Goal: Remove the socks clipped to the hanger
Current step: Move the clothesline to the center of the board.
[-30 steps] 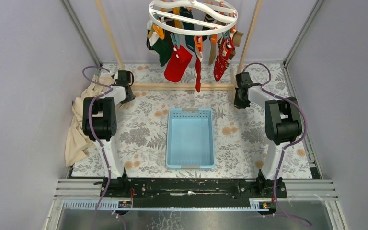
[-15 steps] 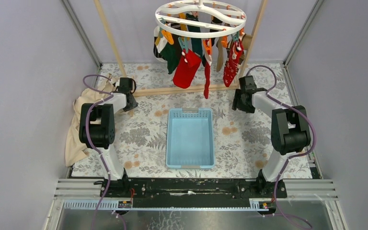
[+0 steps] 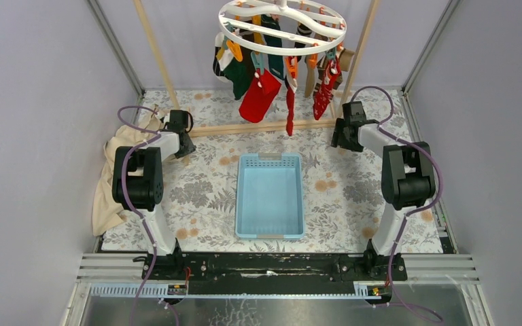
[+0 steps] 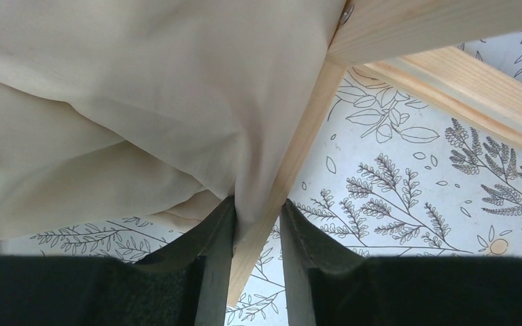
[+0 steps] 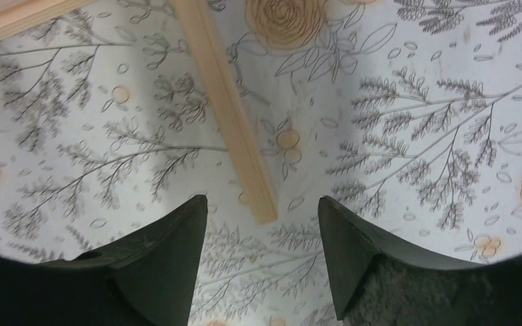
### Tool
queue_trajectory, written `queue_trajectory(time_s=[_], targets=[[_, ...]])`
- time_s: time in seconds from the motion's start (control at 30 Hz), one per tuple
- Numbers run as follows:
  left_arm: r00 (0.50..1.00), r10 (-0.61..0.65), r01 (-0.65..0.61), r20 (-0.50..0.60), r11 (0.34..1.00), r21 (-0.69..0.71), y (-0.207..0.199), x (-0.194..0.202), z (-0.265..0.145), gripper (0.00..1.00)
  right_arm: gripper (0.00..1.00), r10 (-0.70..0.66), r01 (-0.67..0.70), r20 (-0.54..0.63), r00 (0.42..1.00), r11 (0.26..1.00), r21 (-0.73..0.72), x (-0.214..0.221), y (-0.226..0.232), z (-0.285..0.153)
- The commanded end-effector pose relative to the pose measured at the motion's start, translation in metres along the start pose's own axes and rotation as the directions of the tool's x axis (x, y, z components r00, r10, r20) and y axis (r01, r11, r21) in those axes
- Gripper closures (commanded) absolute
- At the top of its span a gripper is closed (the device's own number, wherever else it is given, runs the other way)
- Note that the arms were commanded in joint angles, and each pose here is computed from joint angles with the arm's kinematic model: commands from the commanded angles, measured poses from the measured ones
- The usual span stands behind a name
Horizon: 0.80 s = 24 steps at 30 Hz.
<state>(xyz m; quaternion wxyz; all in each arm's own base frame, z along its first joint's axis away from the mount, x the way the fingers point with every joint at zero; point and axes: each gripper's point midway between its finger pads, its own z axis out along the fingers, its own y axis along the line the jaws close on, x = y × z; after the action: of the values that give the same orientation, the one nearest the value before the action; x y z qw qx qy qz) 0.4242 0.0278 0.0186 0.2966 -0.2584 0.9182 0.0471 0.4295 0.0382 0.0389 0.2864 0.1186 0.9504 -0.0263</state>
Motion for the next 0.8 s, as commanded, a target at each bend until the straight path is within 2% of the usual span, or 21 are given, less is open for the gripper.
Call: queue_trajectory(time_s=[0.0,0.17,0.43,0.53,0.67,0.77], targets=[[1.0,-0.007,0.007,0.027,1.0,0.006,-0.007,-0.012,-0.001,0.64,0.33,-0.005,0.007,0.08,0.997,0.999,-0.032,-0.037,0.002,0.01],[1.0,-0.015,0.014,0.012,1.0,0.013,-0.009,-0.007,0.002,0.63,0.41,-0.005,0.008,0.052,0.999,0.999,-0.052,-0.043,0.005,0.025],[1.0,0.028,-0.027,-0.013,0.999,0.035,-0.03,0.011,0.002,0.62,0.64,0.007,-0.007,0.0,1.0,0.999,-0.052,-0.02,0.002,0.029],[1.0,0.018,-0.017,-0.022,0.999,0.045,-0.033,0.017,0.001,0.62,0.79,0.013,-0.014,-0.01,1.0,0.999,-0.029,-0.006,-0.006,0.025],[0.999,0.023,-0.022,-0.025,0.999,0.048,-0.034,0.028,-0.004,0.62,0.94,0.024,-0.024,-0.005,1.0,1.0,-0.004,0.007,-0.016,0.013],[0.999,0.018,-0.017,-0.03,0.999,0.05,-0.033,0.037,-0.007,0.62,0.94,0.034,-0.034,0.001,0.999,0.999,0.001,0.015,-0.021,0.003]])
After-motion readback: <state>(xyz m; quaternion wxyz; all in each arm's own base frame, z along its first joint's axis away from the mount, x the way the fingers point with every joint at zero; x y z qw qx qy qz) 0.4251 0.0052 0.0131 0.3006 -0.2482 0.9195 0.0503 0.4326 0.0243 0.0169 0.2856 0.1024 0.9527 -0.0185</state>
